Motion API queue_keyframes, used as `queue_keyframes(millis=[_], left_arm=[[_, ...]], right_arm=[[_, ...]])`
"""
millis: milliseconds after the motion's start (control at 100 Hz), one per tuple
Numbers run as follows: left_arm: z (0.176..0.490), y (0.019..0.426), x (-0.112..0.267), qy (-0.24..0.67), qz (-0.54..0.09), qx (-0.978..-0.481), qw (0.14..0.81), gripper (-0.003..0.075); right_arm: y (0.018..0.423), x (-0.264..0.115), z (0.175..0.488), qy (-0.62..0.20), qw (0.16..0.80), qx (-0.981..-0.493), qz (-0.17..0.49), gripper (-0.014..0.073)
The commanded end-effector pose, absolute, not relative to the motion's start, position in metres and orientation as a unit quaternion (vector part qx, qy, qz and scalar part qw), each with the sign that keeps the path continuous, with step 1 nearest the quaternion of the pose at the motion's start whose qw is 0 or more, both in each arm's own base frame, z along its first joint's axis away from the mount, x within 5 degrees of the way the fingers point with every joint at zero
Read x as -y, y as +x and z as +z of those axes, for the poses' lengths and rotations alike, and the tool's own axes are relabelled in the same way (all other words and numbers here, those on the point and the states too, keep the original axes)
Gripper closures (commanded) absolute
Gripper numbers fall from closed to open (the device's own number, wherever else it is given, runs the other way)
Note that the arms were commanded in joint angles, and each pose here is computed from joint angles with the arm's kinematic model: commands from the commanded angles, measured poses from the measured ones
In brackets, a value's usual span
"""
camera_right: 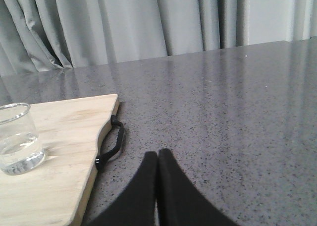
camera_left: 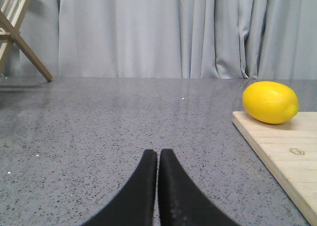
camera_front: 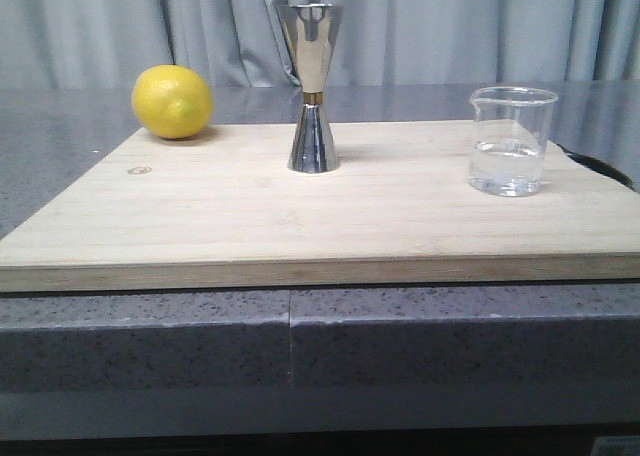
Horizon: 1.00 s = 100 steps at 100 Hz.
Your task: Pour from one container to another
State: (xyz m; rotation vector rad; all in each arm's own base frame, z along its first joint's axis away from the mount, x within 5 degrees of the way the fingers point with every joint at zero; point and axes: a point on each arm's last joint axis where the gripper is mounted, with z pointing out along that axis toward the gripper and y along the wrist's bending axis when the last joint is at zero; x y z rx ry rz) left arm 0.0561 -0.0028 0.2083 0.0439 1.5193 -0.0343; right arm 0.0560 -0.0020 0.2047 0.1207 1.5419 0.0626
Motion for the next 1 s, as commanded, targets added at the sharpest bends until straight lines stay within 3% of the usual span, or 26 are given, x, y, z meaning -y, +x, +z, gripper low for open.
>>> queue_keyframes(millis=[0,990], left_arm=[[0.2097,0.0546,0.0025,0.015,-0.017,-0.659,0.752,0.0741],[0.2108,0.0544,0.0024,0.009,-0.023,-0.655,0.756,0.0741]], right_arm=[[0.0552,0.0028,0.2042,0.052,0.741,-0.669,0.021,0.0657],[0.0549,0.0029,0.2069,0.054,0.749,-0.659,0.023,0.0657]])
